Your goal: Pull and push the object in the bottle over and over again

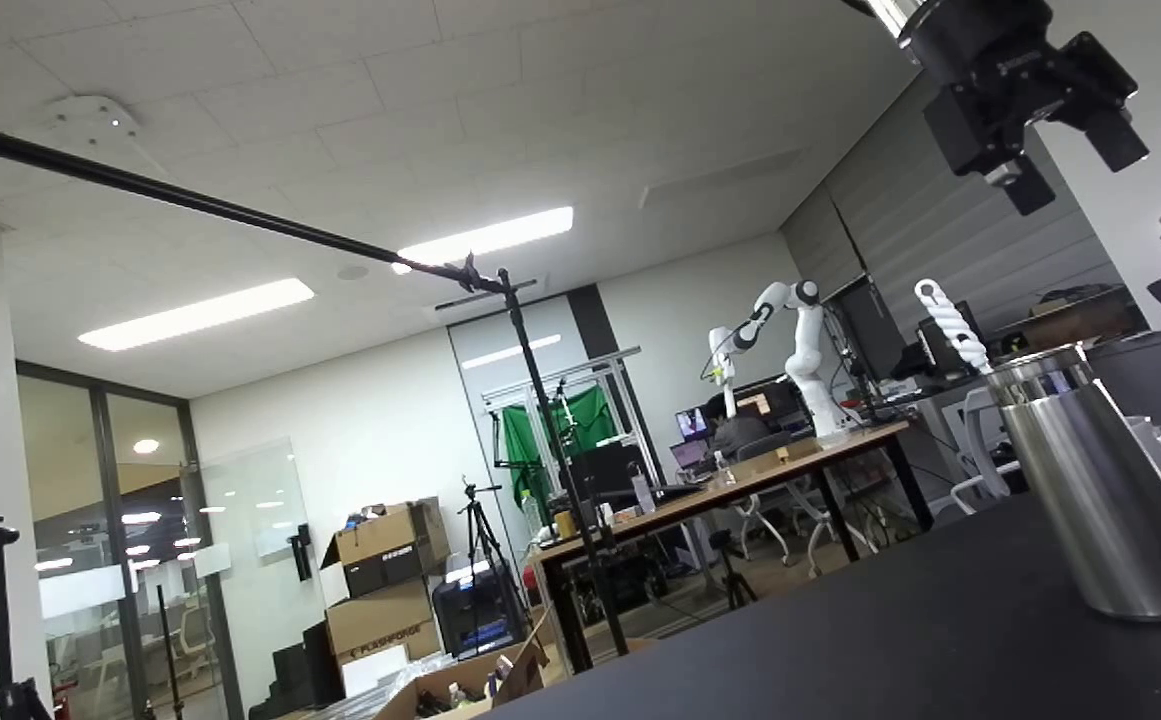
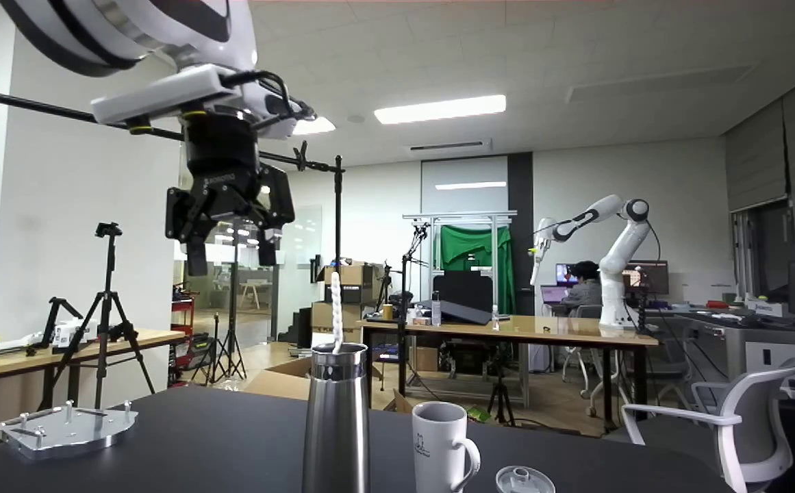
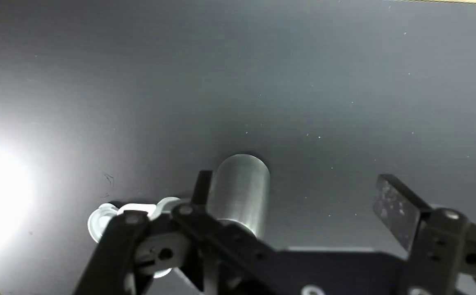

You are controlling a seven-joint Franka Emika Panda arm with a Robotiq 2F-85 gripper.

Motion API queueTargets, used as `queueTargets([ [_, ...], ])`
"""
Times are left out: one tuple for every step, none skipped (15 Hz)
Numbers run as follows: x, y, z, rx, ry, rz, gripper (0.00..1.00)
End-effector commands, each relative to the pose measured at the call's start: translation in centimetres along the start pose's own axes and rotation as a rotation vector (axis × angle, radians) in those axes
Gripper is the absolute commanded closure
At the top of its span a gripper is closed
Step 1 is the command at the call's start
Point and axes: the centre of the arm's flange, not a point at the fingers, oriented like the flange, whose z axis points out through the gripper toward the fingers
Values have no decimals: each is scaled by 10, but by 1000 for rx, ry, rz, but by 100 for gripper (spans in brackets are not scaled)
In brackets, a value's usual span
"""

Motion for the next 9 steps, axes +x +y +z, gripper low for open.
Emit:
queueTargets([
  [52,21,-5,7,-95,-70,0],
  [62,26,-5,1,-118,-77,0],
  [70,31,-4,-2,-139,-86,0],
  [79,36,-3,-4,-156,-96,0],
  [89,41,-2,-13,-177,-100,0],
  [98,46,0,-20,-189,-121,0],
  [107,51,1,-26,-199,-148,0],
  [117,56,3,-28,-199,-179,0],
  [128,61,4,-34,-199,-219,0],
])
